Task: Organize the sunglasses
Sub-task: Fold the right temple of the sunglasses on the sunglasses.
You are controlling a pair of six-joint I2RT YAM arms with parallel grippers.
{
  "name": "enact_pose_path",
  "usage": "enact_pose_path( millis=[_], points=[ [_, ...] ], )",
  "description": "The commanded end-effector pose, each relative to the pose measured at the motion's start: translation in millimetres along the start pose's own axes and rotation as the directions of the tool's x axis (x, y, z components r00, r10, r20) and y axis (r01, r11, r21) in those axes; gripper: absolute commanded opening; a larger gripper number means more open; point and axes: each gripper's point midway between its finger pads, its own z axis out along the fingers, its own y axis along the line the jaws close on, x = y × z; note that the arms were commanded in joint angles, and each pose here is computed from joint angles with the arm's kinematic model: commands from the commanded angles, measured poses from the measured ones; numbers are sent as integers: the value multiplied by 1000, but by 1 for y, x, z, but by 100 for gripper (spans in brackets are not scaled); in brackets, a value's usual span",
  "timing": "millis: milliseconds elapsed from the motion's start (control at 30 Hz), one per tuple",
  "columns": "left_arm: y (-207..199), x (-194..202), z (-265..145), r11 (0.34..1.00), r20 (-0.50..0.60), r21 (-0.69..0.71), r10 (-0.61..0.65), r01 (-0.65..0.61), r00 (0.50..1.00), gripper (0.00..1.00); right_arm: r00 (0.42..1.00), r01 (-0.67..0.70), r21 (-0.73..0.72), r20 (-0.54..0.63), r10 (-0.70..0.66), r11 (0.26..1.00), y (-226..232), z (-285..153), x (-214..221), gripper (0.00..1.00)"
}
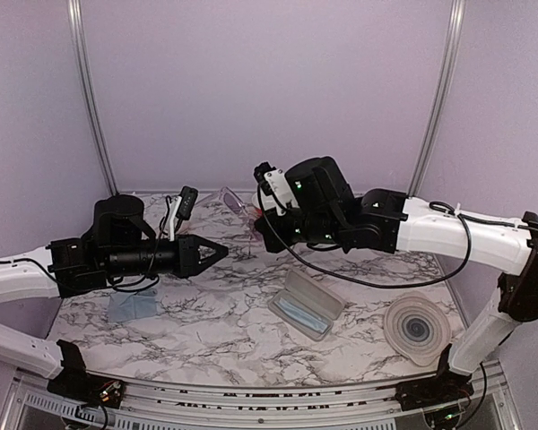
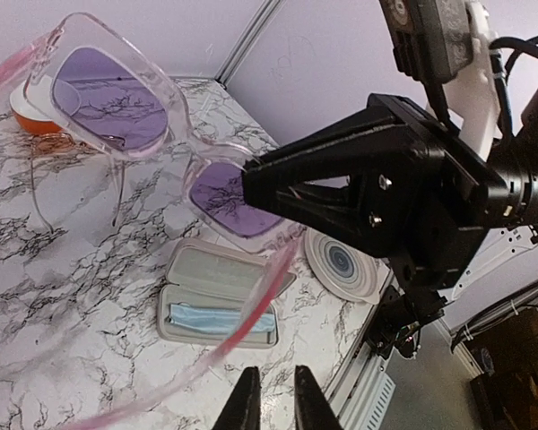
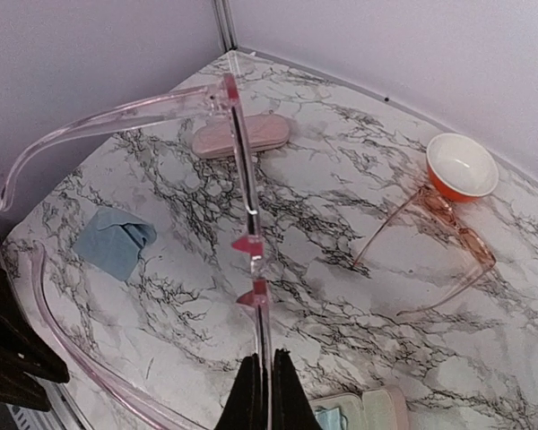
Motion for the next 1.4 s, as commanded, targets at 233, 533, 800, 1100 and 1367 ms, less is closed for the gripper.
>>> enact_pose_path(
  millis=[233, 533, 800, 1100, 1367],
  points=[
    [7, -11, 15, 996, 0, -77, 52, -52, 999, 13, 1000, 20, -83, 25, -18, 996, 31, -14, -11, 0],
    [8, -15, 16, 994, 6, -90, 57, -56, 998, 13, 997, 76, -165, 16, -75, 983, 56, -13, -1, 0],
    [11, -12, 19, 993, -1, -101, 56, -56, 998, 13, 992, 126, -203, 12, -126, 971, 81, -10, 6, 0],
    [12, -12, 15, 992, -2, -112, 52, -52, 999, 17, 996, 91, -96, 12, -90, 991, 62, -7, 7, 0],
    [5, -13, 7, 996, -8, -83, 37, -37, 999, 41, 1000, 24, 75, 1, -24, 997, 22, -2, 10, 0]
  ],
)
